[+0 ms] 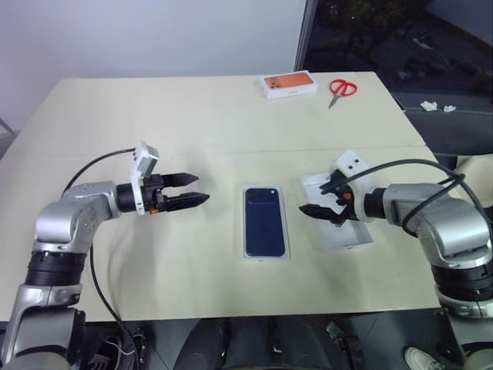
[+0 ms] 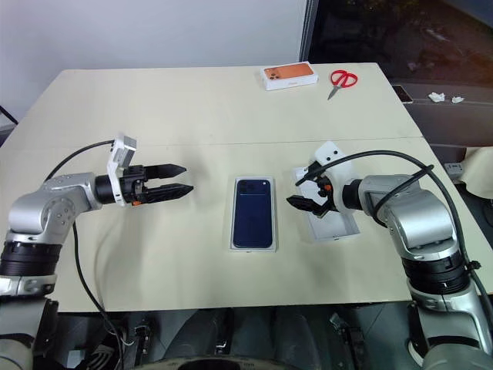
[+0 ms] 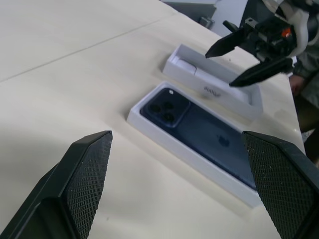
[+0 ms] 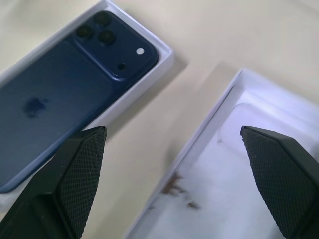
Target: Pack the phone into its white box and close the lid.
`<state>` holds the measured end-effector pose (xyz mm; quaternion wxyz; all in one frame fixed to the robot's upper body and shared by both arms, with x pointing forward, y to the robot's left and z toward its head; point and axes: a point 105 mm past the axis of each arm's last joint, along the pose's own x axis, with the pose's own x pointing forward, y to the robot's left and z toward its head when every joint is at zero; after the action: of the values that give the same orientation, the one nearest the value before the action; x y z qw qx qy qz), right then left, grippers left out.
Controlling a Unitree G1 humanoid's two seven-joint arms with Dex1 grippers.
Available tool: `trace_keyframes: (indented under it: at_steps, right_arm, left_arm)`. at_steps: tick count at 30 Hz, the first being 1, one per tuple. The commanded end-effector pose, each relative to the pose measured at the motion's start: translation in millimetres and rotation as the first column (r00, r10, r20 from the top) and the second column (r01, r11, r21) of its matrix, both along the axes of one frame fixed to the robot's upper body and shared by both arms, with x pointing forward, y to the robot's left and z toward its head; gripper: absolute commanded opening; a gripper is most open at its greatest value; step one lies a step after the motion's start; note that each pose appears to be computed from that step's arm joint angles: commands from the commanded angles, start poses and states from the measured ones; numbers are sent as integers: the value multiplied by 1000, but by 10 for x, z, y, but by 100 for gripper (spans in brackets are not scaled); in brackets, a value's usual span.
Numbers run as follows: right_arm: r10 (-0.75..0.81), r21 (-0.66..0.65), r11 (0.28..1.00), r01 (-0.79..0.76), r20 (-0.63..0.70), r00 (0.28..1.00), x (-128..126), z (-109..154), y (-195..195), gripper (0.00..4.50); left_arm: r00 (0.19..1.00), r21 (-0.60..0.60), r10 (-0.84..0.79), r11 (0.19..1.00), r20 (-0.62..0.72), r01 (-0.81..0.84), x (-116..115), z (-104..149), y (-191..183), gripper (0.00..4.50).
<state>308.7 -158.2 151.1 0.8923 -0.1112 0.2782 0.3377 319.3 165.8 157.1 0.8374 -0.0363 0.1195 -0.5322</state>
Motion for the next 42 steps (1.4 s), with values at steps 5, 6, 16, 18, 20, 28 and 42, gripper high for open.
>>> trace_keyframes:
  at_steps: [5,6,16,18,20,28,42]
  right_arm:
    - [-152,32,988,154,-41,987,-98,14,12,450]
    - [-165,55,984,168,-46,985,-94,-9,36,450]
    - [-257,42,964,261,-72,964,-130,-197,44,450]
    - [-269,40,961,273,-80,960,-139,-221,48,450]
    - [-281,51,957,286,-87,956,-132,-219,52,450]
    - [-315,-21,949,315,-100,944,-177,-264,36,450]
    - [-363,-51,932,360,-157,918,-233,-284,77,398]
  left_arm:
    - [999,-29,7,1000,36,-6,-3,86,-37,437]
    - [999,-30,8,1000,33,-7,-1,79,-46,437]
    - [999,-49,32,998,23,-31,-11,68,-72,437]
    - [999,-48,34,998,20,-33,-24,52,-80,437]
    - [999,-50,37,998,15,-37,-30,40,-84,437]
    - [999,-52,50,997,19,-49,-9,43,-100,437]
    - [998,-57,62,996,14,-61,-25,-3,-146,450]
